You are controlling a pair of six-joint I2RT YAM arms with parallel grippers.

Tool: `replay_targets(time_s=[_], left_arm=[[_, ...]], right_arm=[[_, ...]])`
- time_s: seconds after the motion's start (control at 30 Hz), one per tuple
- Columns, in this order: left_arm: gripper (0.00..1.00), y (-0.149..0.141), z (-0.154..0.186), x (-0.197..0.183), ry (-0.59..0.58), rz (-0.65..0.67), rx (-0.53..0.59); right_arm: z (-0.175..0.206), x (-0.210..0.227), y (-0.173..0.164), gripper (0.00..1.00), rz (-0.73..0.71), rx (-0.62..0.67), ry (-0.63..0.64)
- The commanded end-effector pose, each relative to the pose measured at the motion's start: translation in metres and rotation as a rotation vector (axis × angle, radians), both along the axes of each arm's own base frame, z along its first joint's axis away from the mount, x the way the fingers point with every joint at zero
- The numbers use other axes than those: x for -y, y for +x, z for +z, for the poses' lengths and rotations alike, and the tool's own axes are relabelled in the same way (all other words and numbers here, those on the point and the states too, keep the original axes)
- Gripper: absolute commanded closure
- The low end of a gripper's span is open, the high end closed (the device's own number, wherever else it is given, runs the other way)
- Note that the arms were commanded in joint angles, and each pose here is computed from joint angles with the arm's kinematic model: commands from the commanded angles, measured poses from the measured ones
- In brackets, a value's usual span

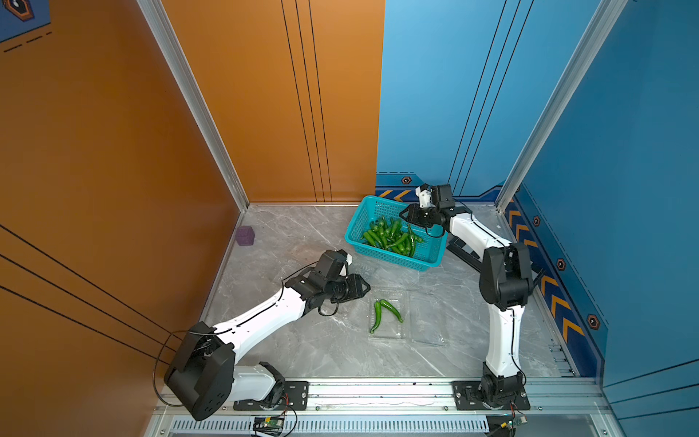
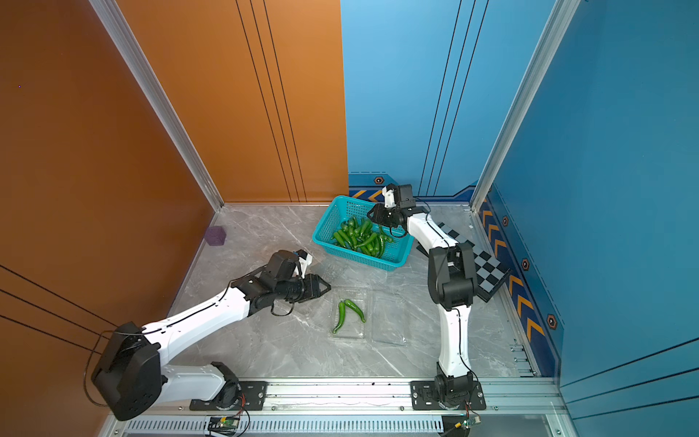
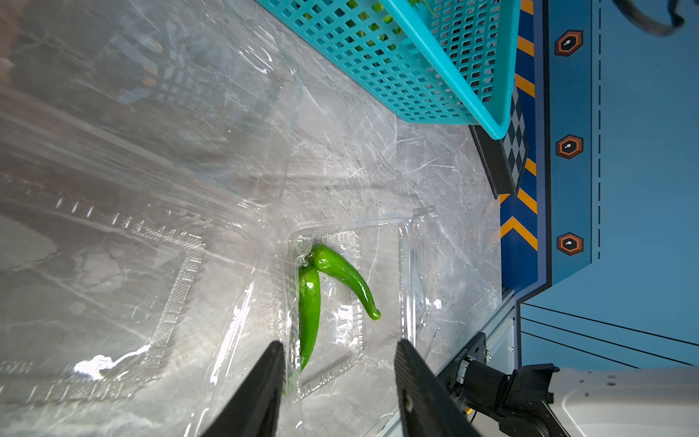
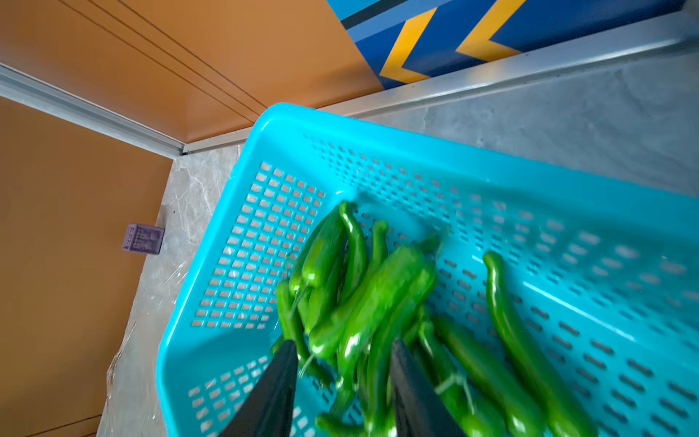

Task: Take small green peppers out of containers
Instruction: Place the green pepper in the basket, then pick up the green pepper from the packing box.

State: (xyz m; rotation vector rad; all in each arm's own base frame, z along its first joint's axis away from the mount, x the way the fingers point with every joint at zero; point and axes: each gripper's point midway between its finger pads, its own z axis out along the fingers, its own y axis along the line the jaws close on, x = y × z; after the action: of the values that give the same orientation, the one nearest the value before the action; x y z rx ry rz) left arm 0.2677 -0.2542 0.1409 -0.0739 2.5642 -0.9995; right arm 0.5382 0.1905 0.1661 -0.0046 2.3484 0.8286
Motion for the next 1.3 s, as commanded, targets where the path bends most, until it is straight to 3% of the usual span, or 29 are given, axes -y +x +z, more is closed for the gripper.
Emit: replay_targets(time_s=[0.0, 0.2, 0.33, 0.57, 1.0, 1.27], left_arm=[[0.5, -0.003, 0.001, -0.007, 0.012, 0.009, 0.008], [0.5, -0.003, -0.001, -0.01, 0.013, 0.007, 0.006], [0.5, -0.002, -0.002, -0.012, 0.016, 0.009, 0.006], [0.49, -0.003, -0.003, -0.015, 0.024, 0.008, 0.014], [0.49, -0.003, -0.008, -0.015, 0.035, 0.01, 0.003], [0.49, -0.003, -0.007, -0.016, 0.033, 0.012, 0.008]], right_arm=[[0.059, -0.004, -0.057, 0.57, 0.055, 0.108, -0.066], [0.044, -0.024, -0.169, 0.56, 0.156, 0.088, -0.165], [0.005, -0.041, -0.23, 0.56, 0.233, 0.024, -0.249], [-0.063, -0.052, -0.29, 0.58, 0.329, -0.085, -0.414], [-0.109, -0.067, -0.296, 0.57, 0.431, -0.165, -0.545], [-0.113, -0.071, -0.284, 0.55, 0.439, -0.142, -0.62]])
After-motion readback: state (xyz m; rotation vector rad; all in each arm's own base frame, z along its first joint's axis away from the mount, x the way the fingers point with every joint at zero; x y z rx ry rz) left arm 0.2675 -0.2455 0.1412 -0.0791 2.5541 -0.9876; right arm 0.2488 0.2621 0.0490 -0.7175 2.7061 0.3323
